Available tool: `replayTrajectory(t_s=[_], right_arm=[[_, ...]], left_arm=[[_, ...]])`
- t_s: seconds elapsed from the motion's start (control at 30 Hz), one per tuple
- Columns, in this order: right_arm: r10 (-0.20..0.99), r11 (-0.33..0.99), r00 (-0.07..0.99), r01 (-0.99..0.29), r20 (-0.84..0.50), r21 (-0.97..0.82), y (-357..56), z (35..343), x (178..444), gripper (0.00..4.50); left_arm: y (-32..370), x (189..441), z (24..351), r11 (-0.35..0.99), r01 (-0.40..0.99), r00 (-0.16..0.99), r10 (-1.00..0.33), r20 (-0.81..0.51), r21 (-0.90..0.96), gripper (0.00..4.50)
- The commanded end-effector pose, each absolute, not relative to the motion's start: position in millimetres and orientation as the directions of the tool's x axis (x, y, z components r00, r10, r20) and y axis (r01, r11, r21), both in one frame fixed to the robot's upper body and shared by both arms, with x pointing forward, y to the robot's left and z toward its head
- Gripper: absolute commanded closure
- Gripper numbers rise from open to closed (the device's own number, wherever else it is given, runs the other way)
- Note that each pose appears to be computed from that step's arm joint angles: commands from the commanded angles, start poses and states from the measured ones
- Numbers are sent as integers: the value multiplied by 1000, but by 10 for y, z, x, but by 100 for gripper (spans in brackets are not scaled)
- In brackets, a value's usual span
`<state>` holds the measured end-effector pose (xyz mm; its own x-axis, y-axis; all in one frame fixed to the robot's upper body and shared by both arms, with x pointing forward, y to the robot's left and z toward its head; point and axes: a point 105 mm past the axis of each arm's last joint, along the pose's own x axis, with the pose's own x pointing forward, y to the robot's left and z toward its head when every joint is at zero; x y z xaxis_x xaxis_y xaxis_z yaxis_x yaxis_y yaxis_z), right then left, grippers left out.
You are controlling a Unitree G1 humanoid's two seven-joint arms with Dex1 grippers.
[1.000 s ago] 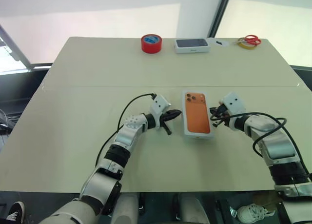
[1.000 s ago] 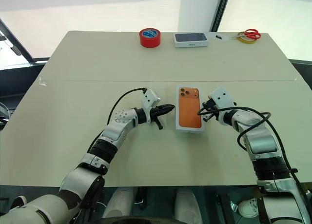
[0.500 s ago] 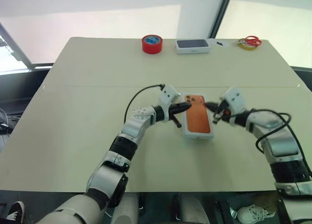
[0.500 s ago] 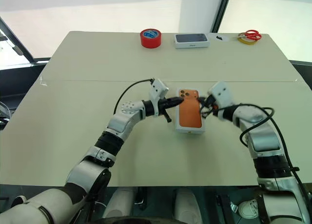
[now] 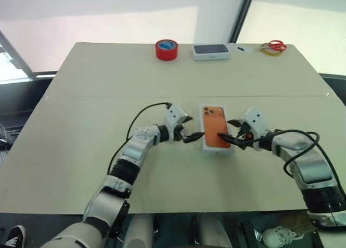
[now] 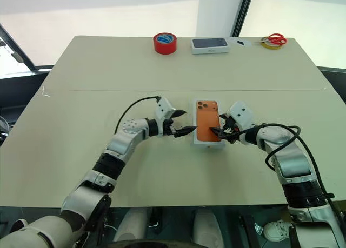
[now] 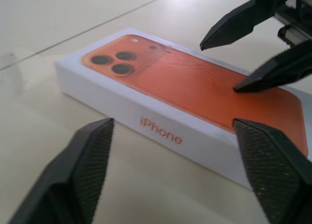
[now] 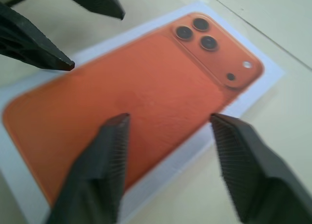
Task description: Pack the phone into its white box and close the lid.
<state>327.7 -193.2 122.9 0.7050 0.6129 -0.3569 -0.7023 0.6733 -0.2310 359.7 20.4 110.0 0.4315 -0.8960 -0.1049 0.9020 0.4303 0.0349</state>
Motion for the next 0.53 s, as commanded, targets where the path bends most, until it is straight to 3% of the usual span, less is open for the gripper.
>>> replayTrajectory(t_s=[0.03, 0.2, 0.53], right_arm=[[649, 602, 693, -721, -315, -344, -2046, 1479, 3206, 5], [682, 563, 678, -725, -273, -396, -2214, 1662, 3133, 5], [628, 571, 704, -706, -332, -419, -2794, 1622, 2876, 5]], left_arm=[[567, 3561, 1368, 450, 893, 450, -893, -17, 33, 0], [1198, 3467, 1430, 522, 851, 524, -851, -36, 56, 0], [2061, 3255, 1331, 640, 751, 660, -733, -167, 161, 0]])
